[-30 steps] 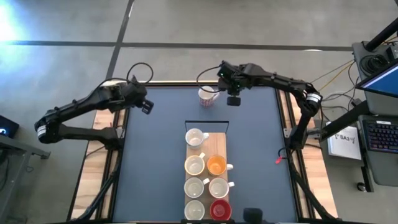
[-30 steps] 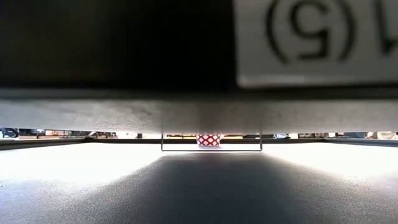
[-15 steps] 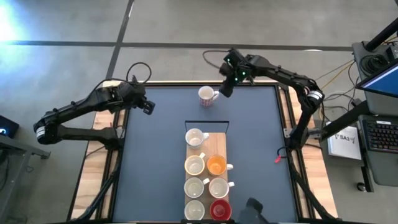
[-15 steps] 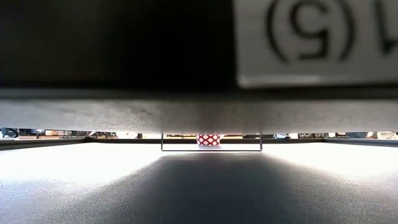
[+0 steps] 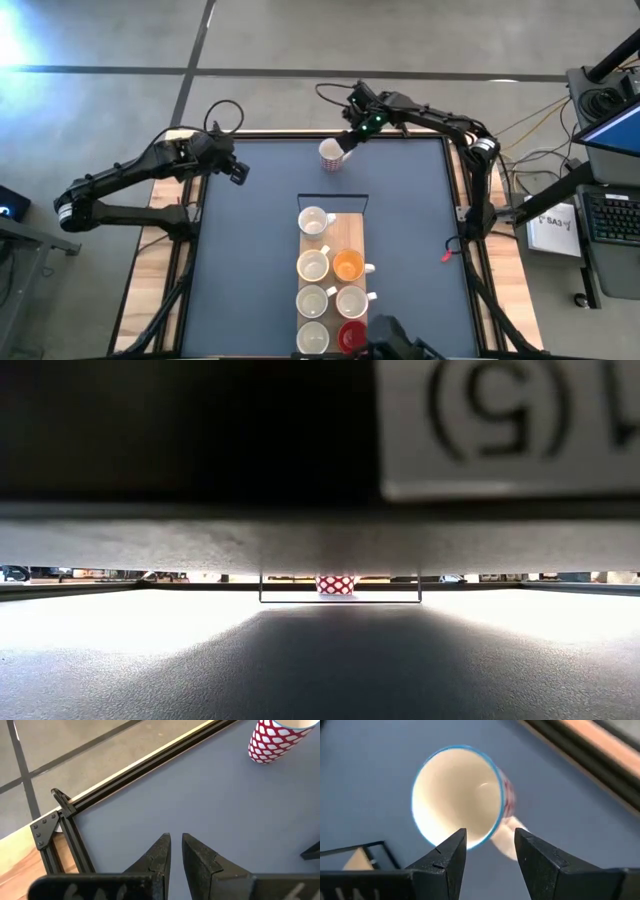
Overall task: Place coffee mugs
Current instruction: Put the blue and red mug on the shelf
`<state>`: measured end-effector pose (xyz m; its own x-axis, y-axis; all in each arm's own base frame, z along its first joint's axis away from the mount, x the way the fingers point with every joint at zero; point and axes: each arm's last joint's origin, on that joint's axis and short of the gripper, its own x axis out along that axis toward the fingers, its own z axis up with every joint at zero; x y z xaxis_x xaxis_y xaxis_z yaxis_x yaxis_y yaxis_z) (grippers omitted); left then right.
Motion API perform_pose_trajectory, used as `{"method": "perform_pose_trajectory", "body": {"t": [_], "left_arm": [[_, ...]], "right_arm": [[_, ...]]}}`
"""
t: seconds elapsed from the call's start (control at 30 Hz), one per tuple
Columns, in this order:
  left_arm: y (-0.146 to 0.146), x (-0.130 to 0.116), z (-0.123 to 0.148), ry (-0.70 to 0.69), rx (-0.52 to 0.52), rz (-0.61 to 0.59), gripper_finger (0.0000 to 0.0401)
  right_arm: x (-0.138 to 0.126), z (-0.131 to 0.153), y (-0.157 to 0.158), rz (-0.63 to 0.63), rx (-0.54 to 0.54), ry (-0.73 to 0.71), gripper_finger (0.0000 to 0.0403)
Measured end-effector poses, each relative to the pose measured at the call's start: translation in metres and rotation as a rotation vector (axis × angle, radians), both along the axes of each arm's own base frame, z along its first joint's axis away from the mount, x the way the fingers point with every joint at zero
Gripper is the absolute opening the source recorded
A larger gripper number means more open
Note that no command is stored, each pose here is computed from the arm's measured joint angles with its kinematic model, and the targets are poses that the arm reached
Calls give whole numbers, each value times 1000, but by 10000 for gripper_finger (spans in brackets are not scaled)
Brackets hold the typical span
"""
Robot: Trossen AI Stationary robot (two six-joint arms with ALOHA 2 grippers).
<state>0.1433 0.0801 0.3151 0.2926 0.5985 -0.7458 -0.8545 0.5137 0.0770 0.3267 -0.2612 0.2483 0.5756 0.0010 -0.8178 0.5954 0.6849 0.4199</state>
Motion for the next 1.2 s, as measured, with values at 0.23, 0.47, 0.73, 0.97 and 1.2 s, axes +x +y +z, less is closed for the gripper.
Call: {"method": "perform_pose_trajectory", "body": {"t": [0.23,0.47,0.73,0.97,1.2], "left_arm": [[0,0,0,24,12,-27,29],[0,0,0,45,22,-53,29],[0,0,0,49,23,-57,29],[0,0,0,56,27,-66,29],[0,0,0,56,27,-66,29]], "right_arm": [[1,5,-2,-22,-50,13,157],[8,-16,-4,-29,-13,61,157],[9,-23,-5,-20,-14,79,145],[9,-21,-5,17,-40,77,118],[6,-16,-5,36,-58,75,73]]}}
